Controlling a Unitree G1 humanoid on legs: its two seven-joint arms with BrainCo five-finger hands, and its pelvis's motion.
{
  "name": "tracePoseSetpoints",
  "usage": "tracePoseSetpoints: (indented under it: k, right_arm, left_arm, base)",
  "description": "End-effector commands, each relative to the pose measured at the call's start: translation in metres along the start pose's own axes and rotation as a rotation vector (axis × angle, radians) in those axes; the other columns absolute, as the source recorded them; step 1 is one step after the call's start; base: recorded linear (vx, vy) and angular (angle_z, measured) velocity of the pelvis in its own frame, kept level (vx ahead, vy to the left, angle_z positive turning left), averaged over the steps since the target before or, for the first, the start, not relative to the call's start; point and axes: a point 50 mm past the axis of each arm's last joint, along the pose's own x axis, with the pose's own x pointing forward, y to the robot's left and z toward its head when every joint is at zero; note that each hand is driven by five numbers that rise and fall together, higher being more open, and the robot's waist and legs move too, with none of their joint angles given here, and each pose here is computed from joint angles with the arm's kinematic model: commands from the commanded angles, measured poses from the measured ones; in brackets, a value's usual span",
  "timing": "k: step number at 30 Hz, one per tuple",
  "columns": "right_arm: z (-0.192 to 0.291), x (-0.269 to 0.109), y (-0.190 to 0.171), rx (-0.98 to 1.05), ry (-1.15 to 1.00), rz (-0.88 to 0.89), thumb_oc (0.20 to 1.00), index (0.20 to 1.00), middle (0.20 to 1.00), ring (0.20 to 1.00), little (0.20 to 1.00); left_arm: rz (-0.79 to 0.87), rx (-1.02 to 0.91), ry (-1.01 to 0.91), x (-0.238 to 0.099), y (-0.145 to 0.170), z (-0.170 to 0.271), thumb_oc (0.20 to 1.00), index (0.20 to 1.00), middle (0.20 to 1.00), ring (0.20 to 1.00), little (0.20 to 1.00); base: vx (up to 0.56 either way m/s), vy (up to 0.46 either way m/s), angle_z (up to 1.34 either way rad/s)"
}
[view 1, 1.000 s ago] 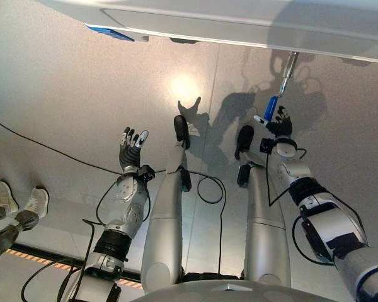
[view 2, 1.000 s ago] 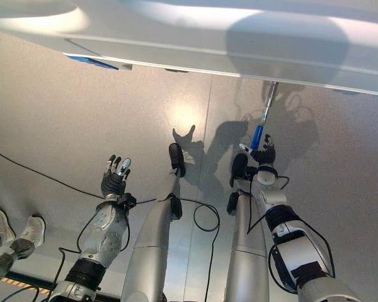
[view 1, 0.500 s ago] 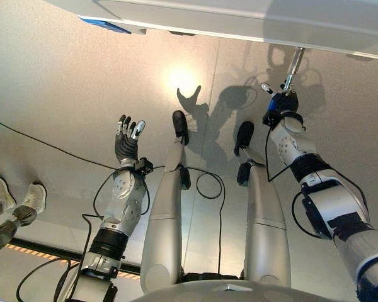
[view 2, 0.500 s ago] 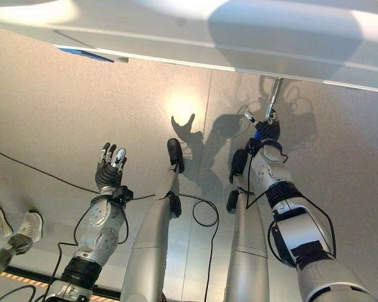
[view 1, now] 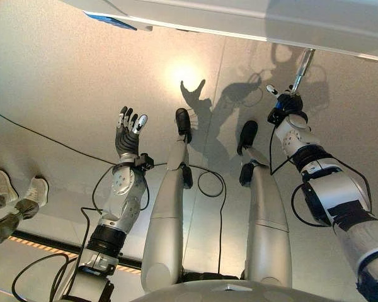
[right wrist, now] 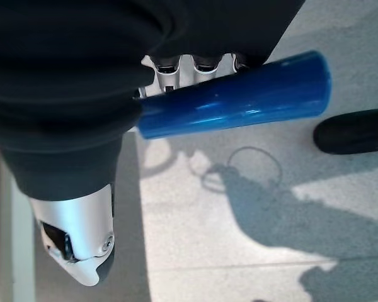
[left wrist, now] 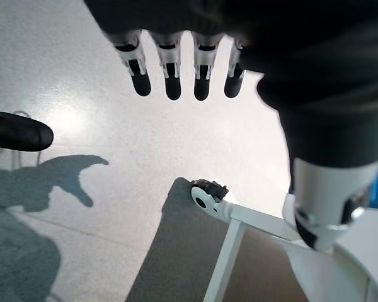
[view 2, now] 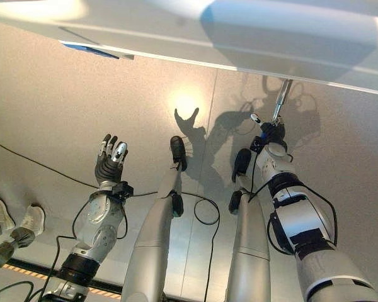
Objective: Raise the hospital bed
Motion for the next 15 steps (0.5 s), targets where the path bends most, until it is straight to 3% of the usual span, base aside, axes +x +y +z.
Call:
tracePoseSetpoints:
  k: [1, 15]
  right_arm:
    - [0.011, 0.004, -0.013, -0.011, -0.015, -0.029, 1.000, 1.000, 1.000, 1.000, 1.000]
    - [-0.007, 0.002, -0.015, -0.028, 0.040, -0.033, 1.000, 1.000, 1.000, 1.000, 1.000]
  left_arm:
    - [-0.070, 0.017, -0.105, -0.003, -0.011, 0.020, 1.000, 1.000, 1.000, 1.000, 1.000]
    - [-0.086, 0.017, -0.153, -0.002, -0.015, 0.030, 1.000, 1.000, 1.000, 1.000, 1.000]
  base:
    - [0.00, 0.000, 0.00]
    - [0.00, 0.000, 0.00]
